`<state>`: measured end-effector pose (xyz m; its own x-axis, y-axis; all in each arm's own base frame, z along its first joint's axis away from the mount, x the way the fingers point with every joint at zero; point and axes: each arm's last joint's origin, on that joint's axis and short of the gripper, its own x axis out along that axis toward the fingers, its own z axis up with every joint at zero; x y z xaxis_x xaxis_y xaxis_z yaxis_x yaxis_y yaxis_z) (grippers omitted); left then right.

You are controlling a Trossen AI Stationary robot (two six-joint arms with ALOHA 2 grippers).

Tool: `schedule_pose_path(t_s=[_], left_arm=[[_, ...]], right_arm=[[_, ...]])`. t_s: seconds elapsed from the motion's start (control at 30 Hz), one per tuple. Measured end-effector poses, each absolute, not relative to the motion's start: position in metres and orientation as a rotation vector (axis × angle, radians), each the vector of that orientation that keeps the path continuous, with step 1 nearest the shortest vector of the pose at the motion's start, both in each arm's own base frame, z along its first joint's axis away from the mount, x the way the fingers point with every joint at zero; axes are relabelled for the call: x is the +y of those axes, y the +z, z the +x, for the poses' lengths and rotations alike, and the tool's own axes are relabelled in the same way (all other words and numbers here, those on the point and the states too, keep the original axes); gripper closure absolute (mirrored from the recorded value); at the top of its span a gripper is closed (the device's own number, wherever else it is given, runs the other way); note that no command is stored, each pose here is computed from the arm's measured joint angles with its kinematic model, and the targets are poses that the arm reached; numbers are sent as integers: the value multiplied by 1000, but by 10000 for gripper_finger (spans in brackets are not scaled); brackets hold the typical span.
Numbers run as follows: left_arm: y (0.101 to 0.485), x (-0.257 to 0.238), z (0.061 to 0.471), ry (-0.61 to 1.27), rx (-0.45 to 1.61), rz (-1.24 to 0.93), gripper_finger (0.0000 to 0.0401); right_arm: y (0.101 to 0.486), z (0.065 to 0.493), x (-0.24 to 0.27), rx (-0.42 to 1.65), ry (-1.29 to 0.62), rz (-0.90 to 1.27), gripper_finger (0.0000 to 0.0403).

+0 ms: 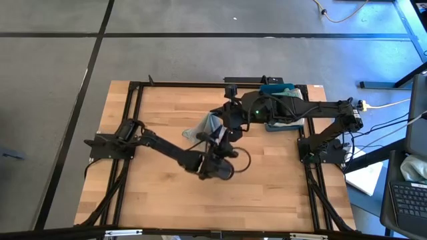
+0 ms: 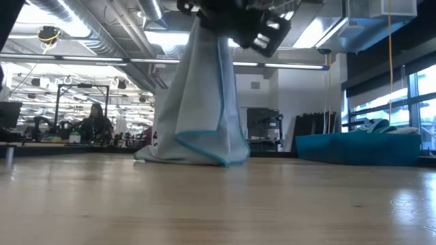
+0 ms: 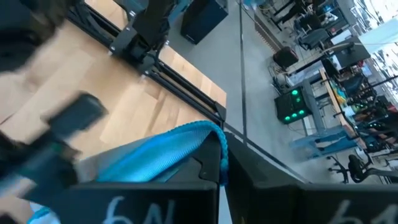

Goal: Fold microfiber towels
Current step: Fold the light blue microfiber cloth

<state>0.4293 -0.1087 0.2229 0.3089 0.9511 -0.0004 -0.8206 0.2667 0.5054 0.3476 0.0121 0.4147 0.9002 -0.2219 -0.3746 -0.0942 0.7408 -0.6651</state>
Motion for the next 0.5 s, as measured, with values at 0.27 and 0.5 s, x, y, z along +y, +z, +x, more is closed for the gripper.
schedule_pose_path(t_s=[0.27,0.5], left_arm=[[214,-93,428,1239,426,566,265],[202,-93,416,1212,504,674,265]], right_arm=[[412,346,11,497,-91,-751,391],[416,338,2,541,-169,-749,391]])
